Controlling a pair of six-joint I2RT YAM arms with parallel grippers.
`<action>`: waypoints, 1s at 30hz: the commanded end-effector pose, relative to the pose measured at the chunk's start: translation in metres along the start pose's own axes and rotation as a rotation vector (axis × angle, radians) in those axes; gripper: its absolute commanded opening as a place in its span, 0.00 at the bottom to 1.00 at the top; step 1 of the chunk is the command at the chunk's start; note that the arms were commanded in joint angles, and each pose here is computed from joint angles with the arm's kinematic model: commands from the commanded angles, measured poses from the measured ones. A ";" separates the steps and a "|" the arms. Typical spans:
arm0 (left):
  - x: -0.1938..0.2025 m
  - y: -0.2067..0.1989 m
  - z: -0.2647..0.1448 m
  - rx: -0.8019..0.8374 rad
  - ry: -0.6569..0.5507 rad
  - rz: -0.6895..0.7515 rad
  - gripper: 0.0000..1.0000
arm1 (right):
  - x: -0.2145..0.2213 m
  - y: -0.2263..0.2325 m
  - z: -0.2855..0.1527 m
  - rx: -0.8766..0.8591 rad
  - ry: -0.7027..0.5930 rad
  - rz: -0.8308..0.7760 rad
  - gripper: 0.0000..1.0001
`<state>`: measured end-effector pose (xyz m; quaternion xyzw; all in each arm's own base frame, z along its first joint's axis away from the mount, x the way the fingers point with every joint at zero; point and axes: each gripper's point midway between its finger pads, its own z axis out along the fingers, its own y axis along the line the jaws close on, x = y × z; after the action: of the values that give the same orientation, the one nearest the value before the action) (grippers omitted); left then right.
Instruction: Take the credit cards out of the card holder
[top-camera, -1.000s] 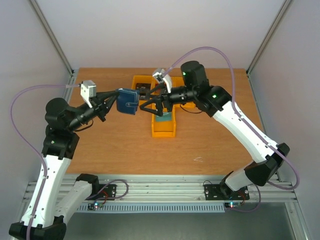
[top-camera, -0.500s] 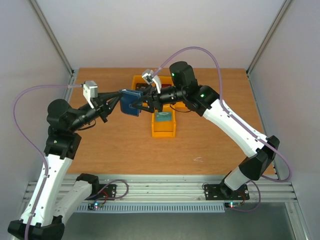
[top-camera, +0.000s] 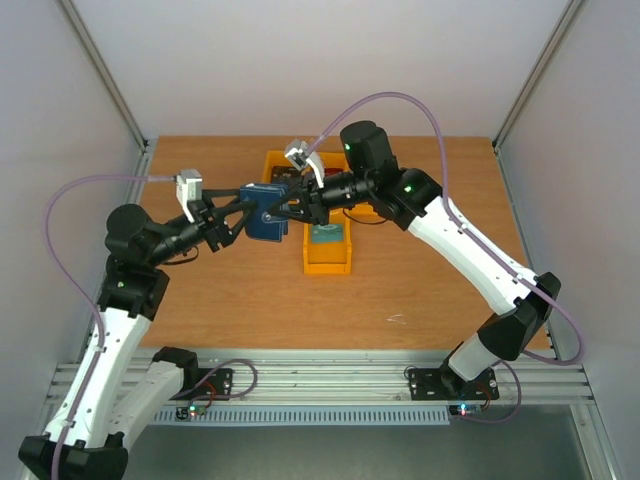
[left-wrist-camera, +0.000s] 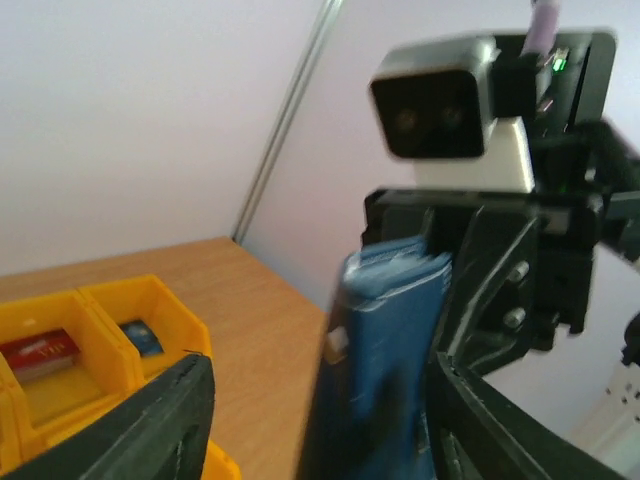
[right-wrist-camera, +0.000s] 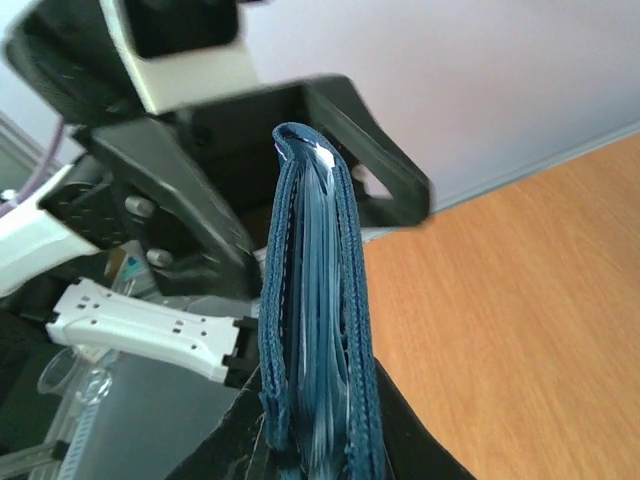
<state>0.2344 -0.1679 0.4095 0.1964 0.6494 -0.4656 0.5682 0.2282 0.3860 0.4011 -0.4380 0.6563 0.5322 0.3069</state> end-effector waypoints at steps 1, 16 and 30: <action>0.021 -0.018 -0.001 0.143 0.045 -0.005 0.61 | -0.006 0.043 -0.020 -0.113 0.039 -0.140 0.01; 0.033 -0.045 -0.001 0.375 0.125 0.166 0.29 | -0.003 0.059 -0.026 -0.209 0.175 -0.301 0.01; 0.024 0.042 -0.001 -0.205 -0.060 0.041 0.00 | -0.027 -0.087 -0.063 0.788 0.053 -0.061 0.41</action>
<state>0.2267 -0.1872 0.3692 0.2550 0.6439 -0.4725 0.5451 0.2694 0.3612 0.3970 -0.4840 0.7212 0.3406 0.3600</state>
